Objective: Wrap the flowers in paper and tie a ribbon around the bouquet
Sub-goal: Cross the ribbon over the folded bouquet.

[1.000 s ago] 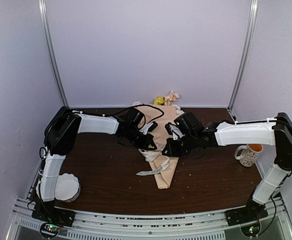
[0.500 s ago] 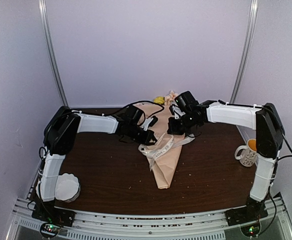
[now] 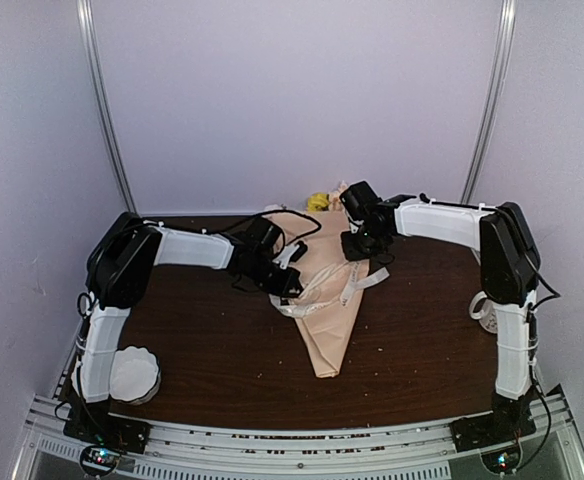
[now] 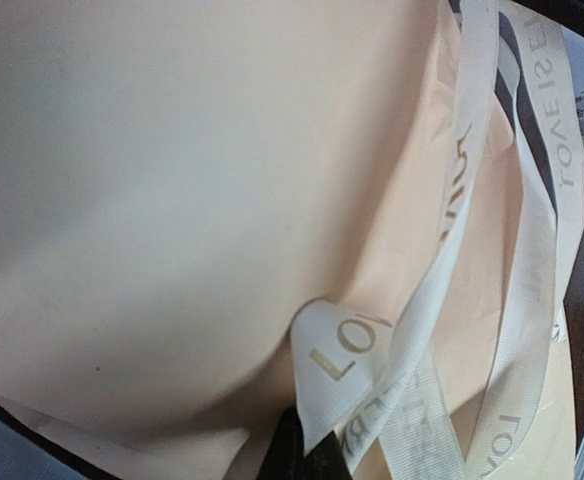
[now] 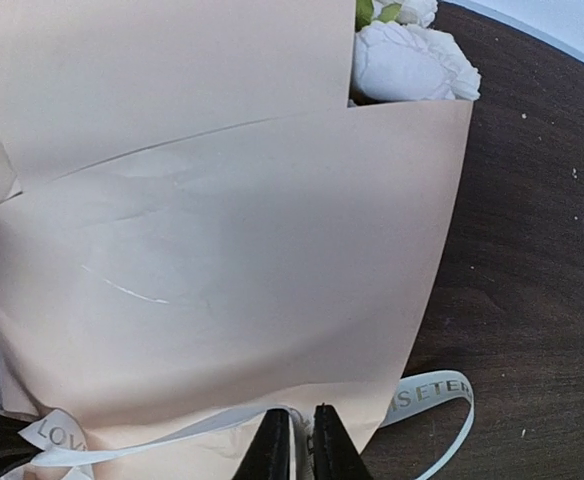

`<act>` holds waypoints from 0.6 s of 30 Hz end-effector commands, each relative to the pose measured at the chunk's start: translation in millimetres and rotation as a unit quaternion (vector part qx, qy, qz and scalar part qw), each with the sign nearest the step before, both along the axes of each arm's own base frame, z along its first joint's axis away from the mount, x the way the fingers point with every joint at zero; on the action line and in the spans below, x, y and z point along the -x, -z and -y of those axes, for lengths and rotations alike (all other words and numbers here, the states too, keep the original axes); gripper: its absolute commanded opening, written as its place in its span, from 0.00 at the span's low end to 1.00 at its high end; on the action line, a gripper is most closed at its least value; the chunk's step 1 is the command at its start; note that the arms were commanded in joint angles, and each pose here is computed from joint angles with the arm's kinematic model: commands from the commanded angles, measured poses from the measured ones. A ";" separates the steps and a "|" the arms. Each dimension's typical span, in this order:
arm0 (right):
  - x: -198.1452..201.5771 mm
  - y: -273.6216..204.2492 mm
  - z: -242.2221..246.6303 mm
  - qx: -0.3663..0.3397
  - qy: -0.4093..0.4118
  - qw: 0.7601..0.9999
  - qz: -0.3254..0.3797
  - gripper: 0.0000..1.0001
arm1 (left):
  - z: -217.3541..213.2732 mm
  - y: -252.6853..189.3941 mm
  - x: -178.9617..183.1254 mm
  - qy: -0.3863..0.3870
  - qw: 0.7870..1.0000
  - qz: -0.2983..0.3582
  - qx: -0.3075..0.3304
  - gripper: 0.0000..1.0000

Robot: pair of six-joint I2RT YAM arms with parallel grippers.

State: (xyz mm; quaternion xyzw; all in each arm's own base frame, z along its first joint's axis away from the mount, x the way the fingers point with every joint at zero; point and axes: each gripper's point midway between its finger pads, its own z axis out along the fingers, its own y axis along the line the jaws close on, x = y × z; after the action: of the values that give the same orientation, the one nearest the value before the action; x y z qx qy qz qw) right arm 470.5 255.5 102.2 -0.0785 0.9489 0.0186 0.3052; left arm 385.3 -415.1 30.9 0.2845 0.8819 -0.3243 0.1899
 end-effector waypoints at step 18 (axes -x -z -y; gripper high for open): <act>17.8 -2.0 -7.2 -0.083 -0.055 0.994 -0.035 0.39 | -13.8 -28.0 0.2 0.006 0.999 0.039 -0.016 0.25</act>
State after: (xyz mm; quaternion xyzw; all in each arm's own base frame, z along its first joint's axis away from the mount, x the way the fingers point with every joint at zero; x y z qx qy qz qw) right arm 454.9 255.1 89.6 -0.0938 0.9543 0.0963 0.2671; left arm 379.1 -407.6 38.6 0.2992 0.8788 -0.3147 0.1979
